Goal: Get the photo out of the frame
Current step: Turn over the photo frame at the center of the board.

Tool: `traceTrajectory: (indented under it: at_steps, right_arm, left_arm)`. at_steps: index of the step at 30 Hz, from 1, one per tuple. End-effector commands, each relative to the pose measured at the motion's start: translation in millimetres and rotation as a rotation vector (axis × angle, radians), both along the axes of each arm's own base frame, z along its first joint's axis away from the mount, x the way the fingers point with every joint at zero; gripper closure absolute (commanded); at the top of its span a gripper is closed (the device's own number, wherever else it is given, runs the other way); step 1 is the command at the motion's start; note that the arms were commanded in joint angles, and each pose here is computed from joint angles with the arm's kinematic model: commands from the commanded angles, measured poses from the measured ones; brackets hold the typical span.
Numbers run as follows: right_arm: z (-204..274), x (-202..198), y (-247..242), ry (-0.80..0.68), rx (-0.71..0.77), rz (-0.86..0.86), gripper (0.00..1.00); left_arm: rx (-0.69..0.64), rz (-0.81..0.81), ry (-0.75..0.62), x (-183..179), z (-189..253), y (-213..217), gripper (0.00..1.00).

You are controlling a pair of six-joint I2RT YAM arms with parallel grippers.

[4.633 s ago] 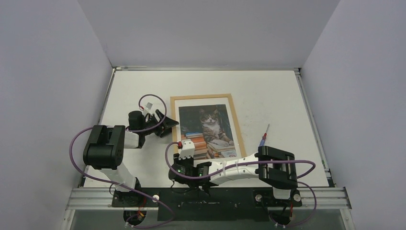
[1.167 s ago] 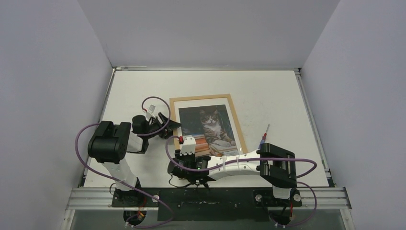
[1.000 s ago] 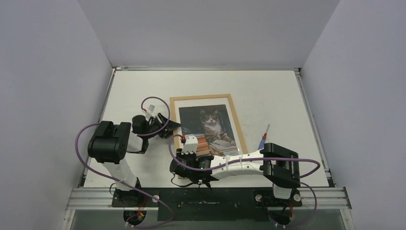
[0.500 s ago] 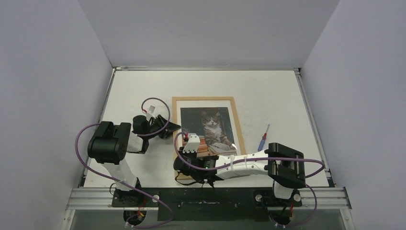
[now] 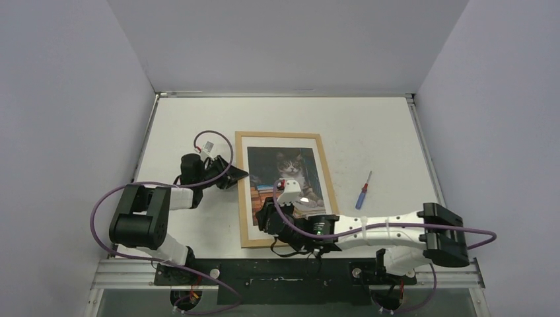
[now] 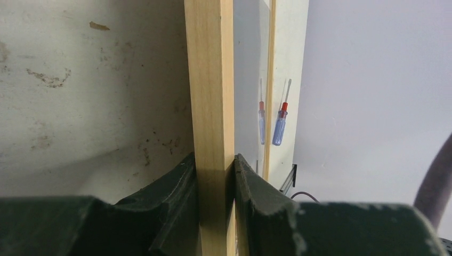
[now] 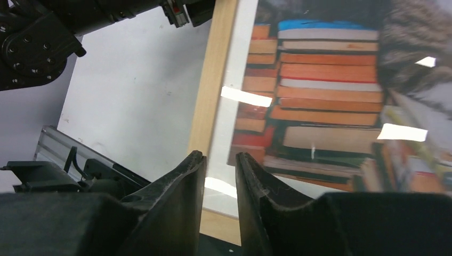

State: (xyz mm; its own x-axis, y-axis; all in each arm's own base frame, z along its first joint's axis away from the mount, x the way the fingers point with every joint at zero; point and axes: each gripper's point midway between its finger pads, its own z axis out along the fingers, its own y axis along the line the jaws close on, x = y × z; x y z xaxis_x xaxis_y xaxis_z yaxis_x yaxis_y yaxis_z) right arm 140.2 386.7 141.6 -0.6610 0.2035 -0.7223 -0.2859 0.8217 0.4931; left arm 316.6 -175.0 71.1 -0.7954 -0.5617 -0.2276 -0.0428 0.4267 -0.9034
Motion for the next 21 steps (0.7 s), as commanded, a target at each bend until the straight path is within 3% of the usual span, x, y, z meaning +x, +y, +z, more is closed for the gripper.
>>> traceTrajectory:
  at_steps: [1, 4, 8, 13, 21]
  right_arm:
    - [25, 3, -43, -0.125, -0.071, 0.001, 0.66]
    - [32, -5, -62, -0.174, -0.125, 0.066, 0.44]
    - [37, -18, -79, -0.246, -0.22, 0.16, 0.34]
    - [37, -50, -75, -0.458, -0.35, 0.3, 0.26]
    - [3, -81, -63, -0.727, -0.652, 0.503, 0.25]
  left_arm:
    - [0.06, -0.033, -0.135, 13, 38, 0, 0.94]
    - [0.102, -0.035, -0.13, 12, 42, 3, 0.96]
    - [0.138, -0.04, -0.111, 7, 44, 6, 0.99]
    - [0.173, -0.045, -0.102, 3, 47, 10, 1.0]
    - [0.212, -0.043, -0.081, -1, 47, 13, 1.0]
